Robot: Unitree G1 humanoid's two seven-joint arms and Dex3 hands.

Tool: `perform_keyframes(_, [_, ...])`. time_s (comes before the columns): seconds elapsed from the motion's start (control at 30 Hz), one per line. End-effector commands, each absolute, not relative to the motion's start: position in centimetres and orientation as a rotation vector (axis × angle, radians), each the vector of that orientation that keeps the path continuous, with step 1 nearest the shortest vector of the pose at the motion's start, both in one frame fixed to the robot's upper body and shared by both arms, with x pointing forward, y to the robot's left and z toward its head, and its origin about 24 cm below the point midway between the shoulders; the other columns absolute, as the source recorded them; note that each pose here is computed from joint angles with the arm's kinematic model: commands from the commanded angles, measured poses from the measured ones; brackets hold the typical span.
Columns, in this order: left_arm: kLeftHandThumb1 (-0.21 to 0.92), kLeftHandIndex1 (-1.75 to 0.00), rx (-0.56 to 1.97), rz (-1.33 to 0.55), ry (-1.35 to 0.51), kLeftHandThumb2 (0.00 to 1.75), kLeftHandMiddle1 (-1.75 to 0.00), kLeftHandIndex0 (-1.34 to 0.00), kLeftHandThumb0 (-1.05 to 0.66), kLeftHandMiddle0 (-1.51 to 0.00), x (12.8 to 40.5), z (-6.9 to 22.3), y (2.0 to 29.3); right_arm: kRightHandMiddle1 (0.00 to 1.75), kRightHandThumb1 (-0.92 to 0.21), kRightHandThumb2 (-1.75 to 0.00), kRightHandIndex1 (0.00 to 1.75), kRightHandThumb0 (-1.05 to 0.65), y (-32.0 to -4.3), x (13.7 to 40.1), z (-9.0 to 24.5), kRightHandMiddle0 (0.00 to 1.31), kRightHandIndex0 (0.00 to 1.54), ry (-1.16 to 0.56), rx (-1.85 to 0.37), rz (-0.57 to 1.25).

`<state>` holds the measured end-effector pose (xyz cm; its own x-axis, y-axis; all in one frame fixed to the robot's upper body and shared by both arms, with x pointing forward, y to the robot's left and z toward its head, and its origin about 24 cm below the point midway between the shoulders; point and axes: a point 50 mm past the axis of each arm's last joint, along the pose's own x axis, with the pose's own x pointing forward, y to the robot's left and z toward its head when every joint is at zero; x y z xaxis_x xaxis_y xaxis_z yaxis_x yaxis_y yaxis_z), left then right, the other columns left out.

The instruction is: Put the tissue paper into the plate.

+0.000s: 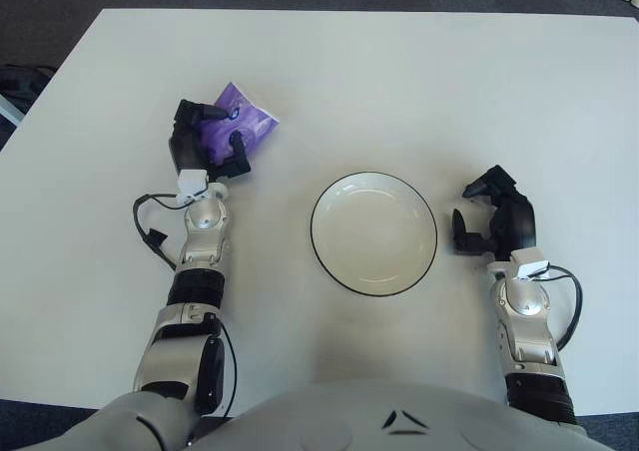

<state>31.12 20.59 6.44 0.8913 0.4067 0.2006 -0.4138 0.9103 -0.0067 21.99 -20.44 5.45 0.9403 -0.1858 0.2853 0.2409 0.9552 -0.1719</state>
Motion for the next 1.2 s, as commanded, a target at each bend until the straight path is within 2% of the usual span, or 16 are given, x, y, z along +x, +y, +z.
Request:
perform_keyframes(0.0, [0.1,-1.75,0.005,0.422,-0.102,1.58,-1.75,-0.79,-0.57,-1.4,30.2,4.4,20.5,1.75,0.0,-1.64,1.6,-0.01,-21.1,21.4,3.9,0.6,0.92,-0.181,-0.213,-0.246])
perform_keyframes(0.3, [0.05,-1.75,-0.078,0.367,-0.161,1.64,-1.75,-0.83,-0.59,-1.44,30.2,5.3,20.4,1.75,0.01,-1.64,1.59,-0.01,-21.0,21.4,3.8,0.6,0.93,-0.173,-0.204,-0.251])
perform_keyframes(0.5, [0.01,-1.75,-0.257,0.319,-0.185,1.69,-1.75,-0.87,-0.62,-1.43,30.2,5.9,20.1,1.75,0.01,-1.65,1.61,-0.01,-21.0,21.5,3.8,0.61,0.92,-0.173,-0.2,-0.248])
perform_keyframes(0.7, [-0.02,-1.75,-0.565,0.269,-0.205,1.74,-1.75,-0.9,-0.64,-1.4,30.5,6.5,19.8,1.75,0.01,-1.66,1.61,-0.01,-21.0,21.5,3.8,0.61,0.92,-0.174,-0.198,-0.244])
perform_keyframes(1.07, [-0.03,-1.75,-0.748,0.201,-0.298,1.75,-1.75,-0.91,-0.65,-1.33,30.0,9.4,18.8,1.75,0.02,-1.66,1.61,-0.01,-20.9,21.6,3.9,0.62,0.92,-0.177,-0.202,-0.243])
perform_keyframes(1.13, [-0.07,-1.75,-0.761,0.192,-0.307,1.75,-1.66,-0.82,-0.33,-1.16,29.9,9.7,18.7,1.75,0.01,-1.66,1.61,-0.01,-20.9,21.6,3.9,0.62,0.92,-0.176,-0.207,-0.245])
perform_keyframes(1.17, [-0.09,-1.75,-0.767,0.188,-0.312,1.75,-1.63,-0.8,-0.27,-1.13,29.8,9.9,18.6,1.75,0.01,-1.66,1.61,-0.01,-20.9,21.6,3.9,0.62,0.92,-0.176,-0.21,-0.246])
